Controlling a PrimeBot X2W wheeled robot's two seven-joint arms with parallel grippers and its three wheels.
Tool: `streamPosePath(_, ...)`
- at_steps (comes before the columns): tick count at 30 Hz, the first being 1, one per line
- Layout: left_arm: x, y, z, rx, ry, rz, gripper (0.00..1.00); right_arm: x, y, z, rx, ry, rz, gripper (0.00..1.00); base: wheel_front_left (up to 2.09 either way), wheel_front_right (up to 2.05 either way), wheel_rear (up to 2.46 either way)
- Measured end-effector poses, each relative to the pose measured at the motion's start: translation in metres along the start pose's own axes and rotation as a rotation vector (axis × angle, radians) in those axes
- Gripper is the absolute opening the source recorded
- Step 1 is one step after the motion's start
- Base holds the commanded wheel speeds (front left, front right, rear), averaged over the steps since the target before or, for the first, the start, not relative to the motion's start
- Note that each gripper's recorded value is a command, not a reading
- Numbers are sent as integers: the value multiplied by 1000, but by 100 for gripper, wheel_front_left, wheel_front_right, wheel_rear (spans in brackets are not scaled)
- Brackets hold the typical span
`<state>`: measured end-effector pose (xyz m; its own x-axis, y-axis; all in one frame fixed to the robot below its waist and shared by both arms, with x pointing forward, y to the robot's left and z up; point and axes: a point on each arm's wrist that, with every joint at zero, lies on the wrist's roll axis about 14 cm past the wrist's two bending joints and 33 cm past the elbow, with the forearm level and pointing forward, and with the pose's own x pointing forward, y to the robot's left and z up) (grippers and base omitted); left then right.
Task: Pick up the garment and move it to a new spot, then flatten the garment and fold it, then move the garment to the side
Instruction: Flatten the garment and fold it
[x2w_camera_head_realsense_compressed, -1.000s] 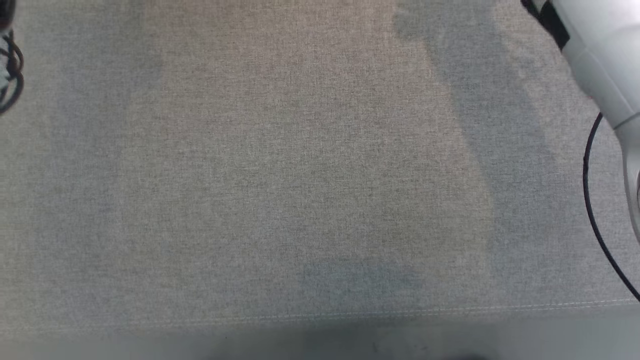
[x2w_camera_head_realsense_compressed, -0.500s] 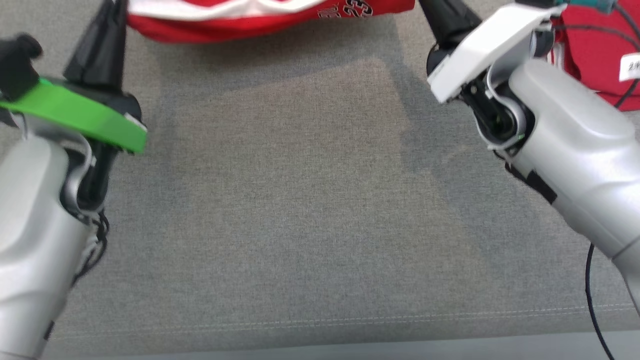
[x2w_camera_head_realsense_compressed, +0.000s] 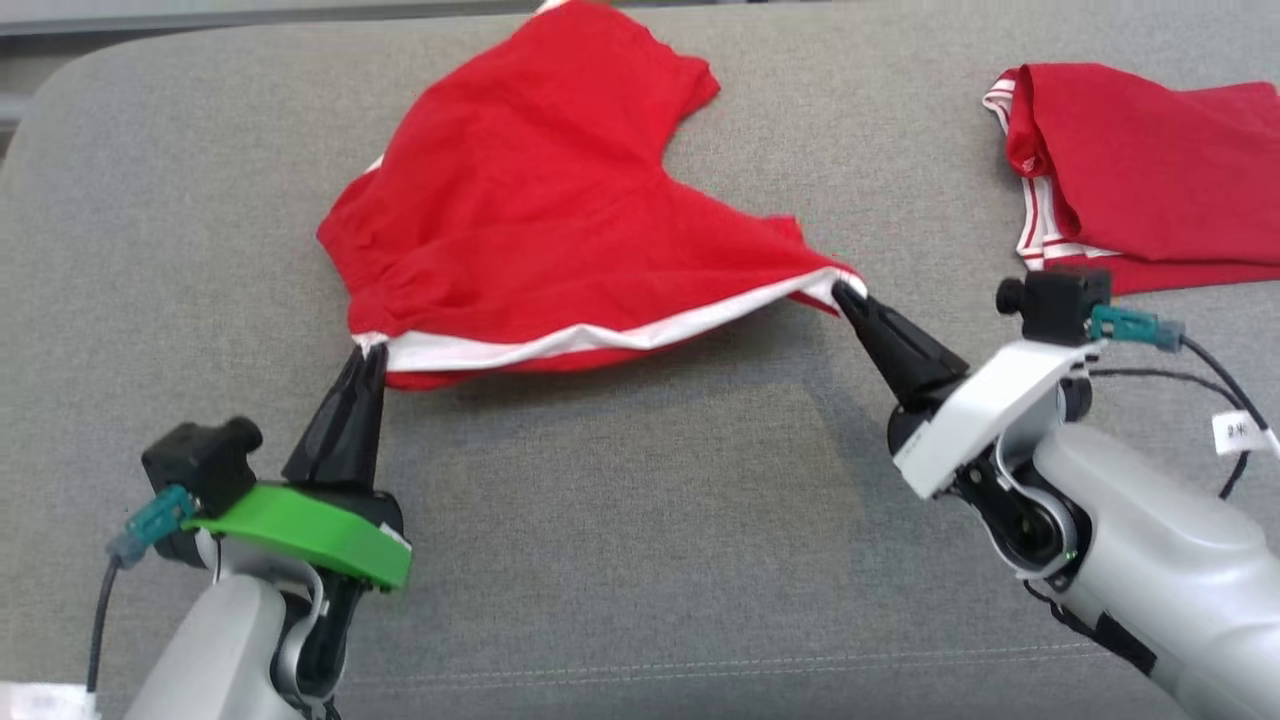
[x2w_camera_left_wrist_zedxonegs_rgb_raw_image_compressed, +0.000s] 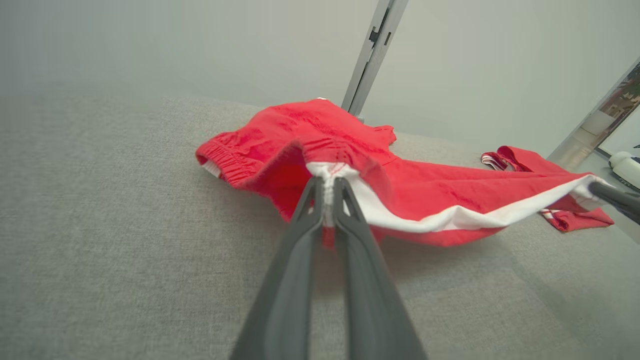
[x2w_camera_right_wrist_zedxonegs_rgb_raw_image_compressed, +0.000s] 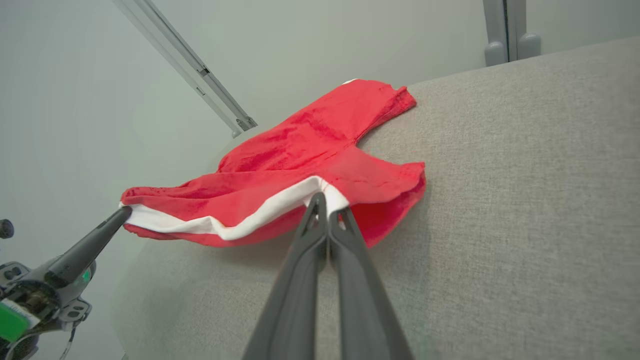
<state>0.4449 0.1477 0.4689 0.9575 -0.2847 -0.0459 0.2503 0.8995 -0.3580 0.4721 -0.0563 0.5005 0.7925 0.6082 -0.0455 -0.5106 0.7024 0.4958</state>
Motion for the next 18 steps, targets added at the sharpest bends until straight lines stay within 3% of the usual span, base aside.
streamPosePath(9, -51, -9, -29, -83, 33, 70, 0, -55, 9, -34, 60, 80, -26, 0, 0, 0, 0)
streamPosePath(18, -98, 9, -53, -131, 69, 198, 0, -95, 20, -69, 140, 202, -38, 0, 0, 0, 0)
